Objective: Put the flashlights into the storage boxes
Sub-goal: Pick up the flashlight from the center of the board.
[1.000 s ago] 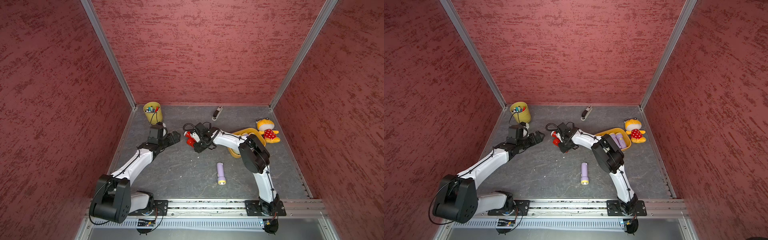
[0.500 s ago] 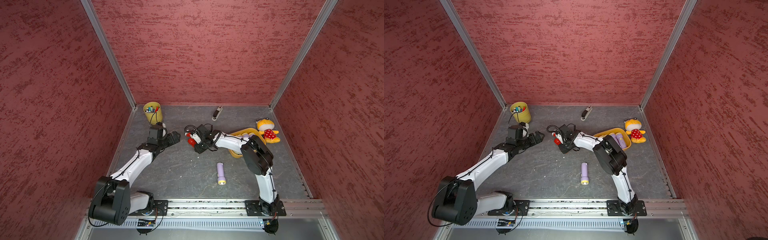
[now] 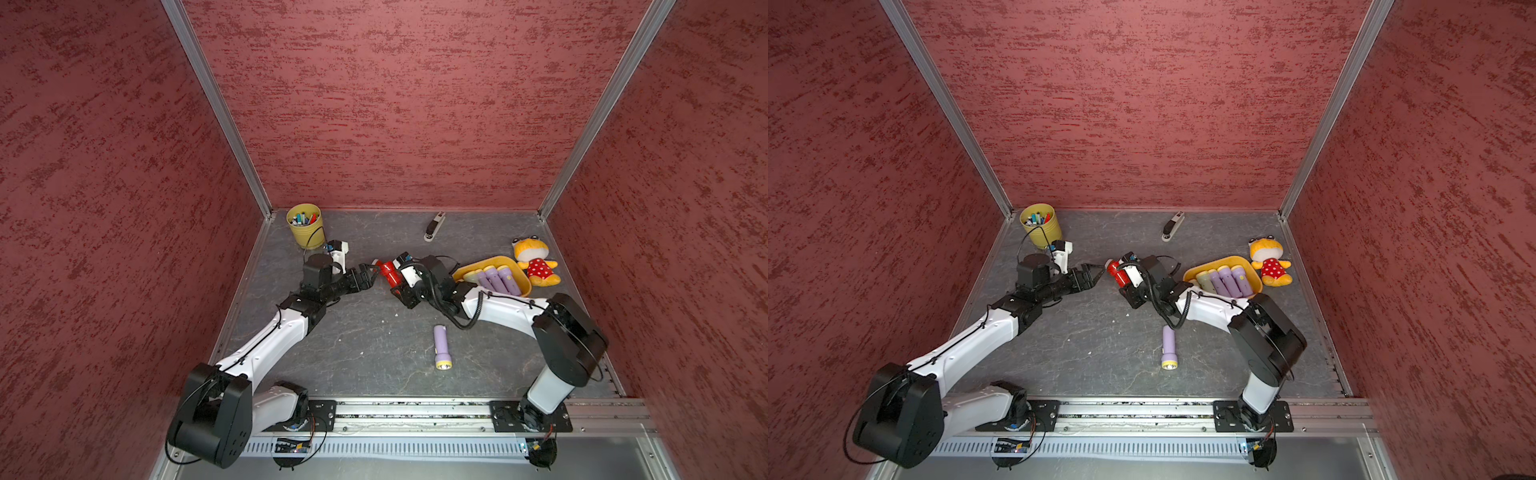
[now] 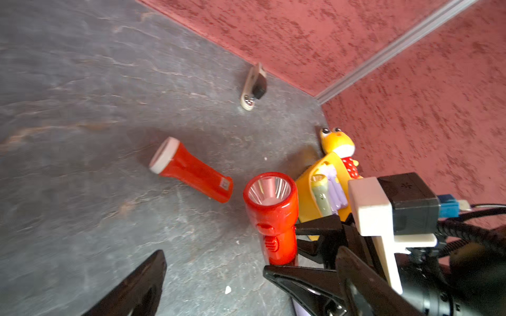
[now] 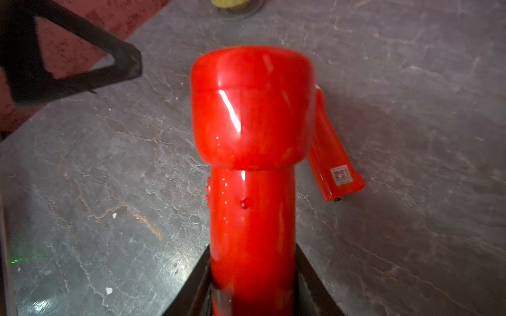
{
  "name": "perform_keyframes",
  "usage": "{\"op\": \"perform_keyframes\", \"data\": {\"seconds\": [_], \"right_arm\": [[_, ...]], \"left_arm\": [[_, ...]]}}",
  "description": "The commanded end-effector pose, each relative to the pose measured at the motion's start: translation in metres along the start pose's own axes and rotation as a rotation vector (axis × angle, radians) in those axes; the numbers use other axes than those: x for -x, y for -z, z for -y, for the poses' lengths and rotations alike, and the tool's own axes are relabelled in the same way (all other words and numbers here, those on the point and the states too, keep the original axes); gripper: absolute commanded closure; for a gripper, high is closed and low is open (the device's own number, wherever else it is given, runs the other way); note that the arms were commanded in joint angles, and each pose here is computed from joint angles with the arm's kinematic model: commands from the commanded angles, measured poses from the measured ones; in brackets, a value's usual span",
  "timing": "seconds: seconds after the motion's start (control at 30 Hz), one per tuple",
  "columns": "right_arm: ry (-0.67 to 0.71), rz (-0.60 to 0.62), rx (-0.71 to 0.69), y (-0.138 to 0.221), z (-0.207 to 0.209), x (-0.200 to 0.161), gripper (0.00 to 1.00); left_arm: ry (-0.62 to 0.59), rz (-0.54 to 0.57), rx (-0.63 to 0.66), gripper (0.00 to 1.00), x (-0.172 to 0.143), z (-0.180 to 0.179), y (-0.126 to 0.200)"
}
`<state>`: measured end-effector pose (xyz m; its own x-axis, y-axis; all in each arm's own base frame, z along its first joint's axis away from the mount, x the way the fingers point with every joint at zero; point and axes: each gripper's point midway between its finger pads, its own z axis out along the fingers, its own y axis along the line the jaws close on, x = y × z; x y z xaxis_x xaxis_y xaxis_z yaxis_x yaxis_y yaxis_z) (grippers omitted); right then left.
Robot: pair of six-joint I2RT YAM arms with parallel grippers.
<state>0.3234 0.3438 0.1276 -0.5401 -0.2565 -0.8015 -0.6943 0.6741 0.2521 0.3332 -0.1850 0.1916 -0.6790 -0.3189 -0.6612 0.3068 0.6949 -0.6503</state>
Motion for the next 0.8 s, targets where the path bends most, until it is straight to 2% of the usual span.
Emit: {"op": "perform_keyframes", "data": {"seconds": [0.0,0.2,0.43,0.77], "right_arm": [[0.016,0.252,0.051,0.026,-0.013,0.053,0.68],[0.023,0.241,0.080,0.033,-0.019,0.048,0.68],[0.025,0.264,0.120,0.038,-0.027,0.054,0.68],[0.040,0.244,0.147,0.036,-0.032,0.052,0.67]], "left_arm": [[-0.076,0.048,-0.154,0.03,0.011,0.037,-0.001],[-0.056,0.077,-0.275,0.07,0.018,0.059,-0.006],[-0.025,0.057,-0.248,0.10,0.017,0.055,-0.022],[-0.076,0.101,-0.309,0.29,0.027,0.071,-0.024]]}}
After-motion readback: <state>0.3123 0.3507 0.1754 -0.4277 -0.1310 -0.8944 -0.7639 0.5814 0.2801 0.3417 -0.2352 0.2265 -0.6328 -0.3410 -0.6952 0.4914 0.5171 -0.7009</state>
